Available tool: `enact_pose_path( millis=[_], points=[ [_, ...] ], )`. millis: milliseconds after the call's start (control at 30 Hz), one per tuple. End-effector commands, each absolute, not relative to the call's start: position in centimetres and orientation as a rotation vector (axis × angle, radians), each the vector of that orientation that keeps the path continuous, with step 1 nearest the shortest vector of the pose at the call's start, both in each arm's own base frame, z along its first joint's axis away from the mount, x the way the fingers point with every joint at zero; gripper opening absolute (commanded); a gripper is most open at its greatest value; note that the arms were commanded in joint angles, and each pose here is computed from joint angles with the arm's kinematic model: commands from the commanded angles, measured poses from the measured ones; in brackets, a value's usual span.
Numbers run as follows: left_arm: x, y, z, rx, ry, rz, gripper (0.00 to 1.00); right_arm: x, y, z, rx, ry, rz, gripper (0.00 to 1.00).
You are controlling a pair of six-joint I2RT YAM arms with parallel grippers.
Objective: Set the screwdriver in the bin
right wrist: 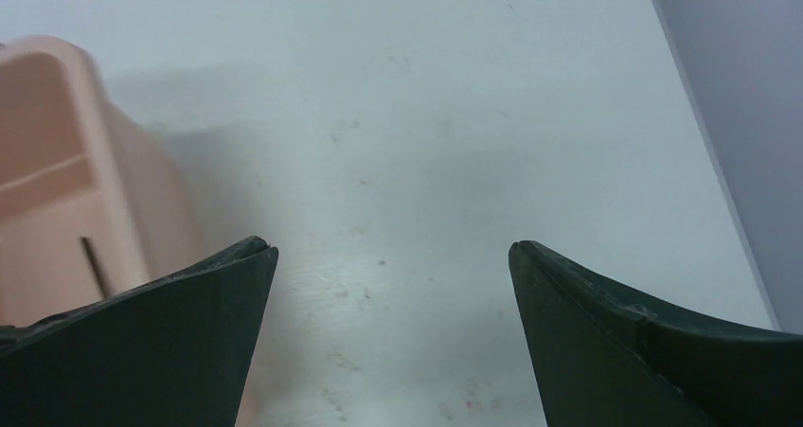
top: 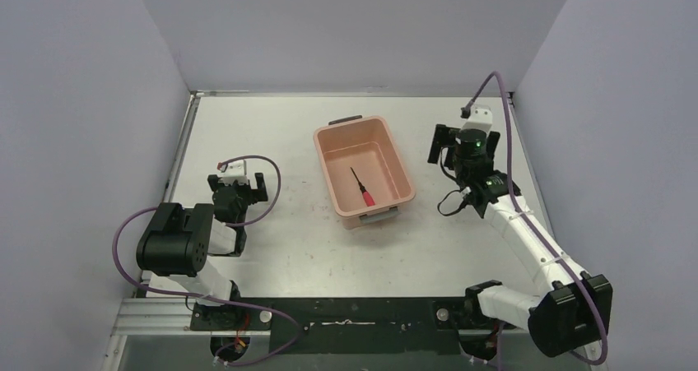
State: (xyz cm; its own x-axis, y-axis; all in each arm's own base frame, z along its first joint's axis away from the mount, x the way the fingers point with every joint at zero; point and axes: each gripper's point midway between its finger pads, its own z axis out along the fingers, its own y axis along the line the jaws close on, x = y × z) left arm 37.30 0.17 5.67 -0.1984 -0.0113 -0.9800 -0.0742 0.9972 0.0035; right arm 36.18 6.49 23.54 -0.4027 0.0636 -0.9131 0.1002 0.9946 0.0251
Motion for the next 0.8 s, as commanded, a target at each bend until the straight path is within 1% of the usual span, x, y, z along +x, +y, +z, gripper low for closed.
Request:
enact_pose_path(
  millis=[0,133,333,467,767],
  points=[
    [38.1,0.0,7.3,-0.066,1.712,0.045,0.97,36.4,1.1,20.9,0.273,1.898,-0.123,1.00],
    [38.1,0.0,7.4,-0.065,1.712,0.045,0.97,35.4,-1.6,16.6,0.322,1.827,-0.126,1.00],
    [38.1,0.0,7.3,-0.066,1.713,0.046,0.97,32.8,-3.0,11.5,0.321,1.733,-0.160,1.00],
    [38.1,0.0,7.3,-0.066,1.712,0.045,0.97,32.1,-3.2,10.2,0.327,1.720,-0.167,1.00],
    [38.0,-0.9,7.5,-0.005,1.704,0.001,0.97,31.6,-3.3,9.5,0.344,1.720,-0.163,1.00]
  ],
)
